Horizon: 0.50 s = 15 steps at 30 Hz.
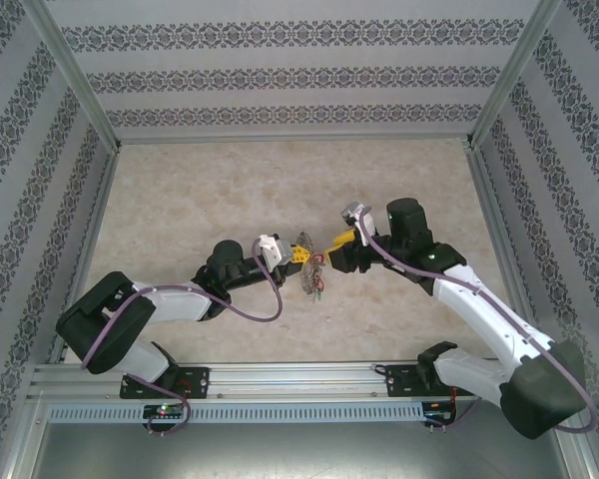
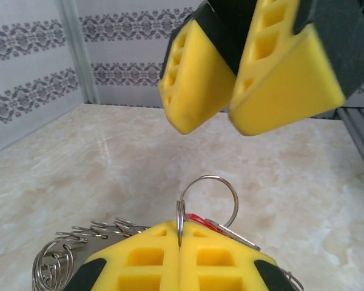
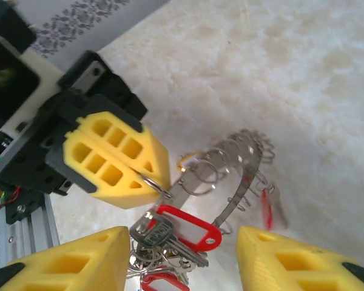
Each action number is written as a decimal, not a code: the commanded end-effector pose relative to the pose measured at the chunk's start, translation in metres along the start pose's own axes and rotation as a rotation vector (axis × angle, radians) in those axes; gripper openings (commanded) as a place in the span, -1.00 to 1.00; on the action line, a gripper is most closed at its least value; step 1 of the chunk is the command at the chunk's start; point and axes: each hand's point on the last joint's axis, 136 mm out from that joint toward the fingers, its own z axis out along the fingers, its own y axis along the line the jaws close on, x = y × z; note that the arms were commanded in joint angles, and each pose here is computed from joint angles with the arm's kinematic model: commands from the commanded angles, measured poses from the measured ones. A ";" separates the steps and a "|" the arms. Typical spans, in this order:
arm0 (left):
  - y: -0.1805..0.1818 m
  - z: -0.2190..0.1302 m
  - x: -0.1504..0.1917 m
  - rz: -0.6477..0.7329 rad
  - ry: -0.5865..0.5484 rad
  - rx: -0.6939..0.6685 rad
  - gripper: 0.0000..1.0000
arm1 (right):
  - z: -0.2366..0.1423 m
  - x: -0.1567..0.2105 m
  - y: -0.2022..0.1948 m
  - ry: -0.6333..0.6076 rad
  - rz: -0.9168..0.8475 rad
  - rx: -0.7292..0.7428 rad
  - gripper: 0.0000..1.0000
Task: Put the keys on the keyring
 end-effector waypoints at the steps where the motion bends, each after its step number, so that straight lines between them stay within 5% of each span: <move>1: -0.007 -0.002 -0.029 0.017 -0.059 0.072 -1.00 | 0.005 -0.011 0.021 -0.050 -0.049 -0.084 0.04; 8: -0.008 -0.003 -0.032 0.016 -0.059 0.077 -1.00 | 0.020 0.002 0.021 0.022 0.052 -0.090 0.08; 15: -0.009 -0.004 -0.035 0.006 -0.065 0.079 -1.00 | 0.028 0.014 0.019 0.083 0.084 -0.090 -0.29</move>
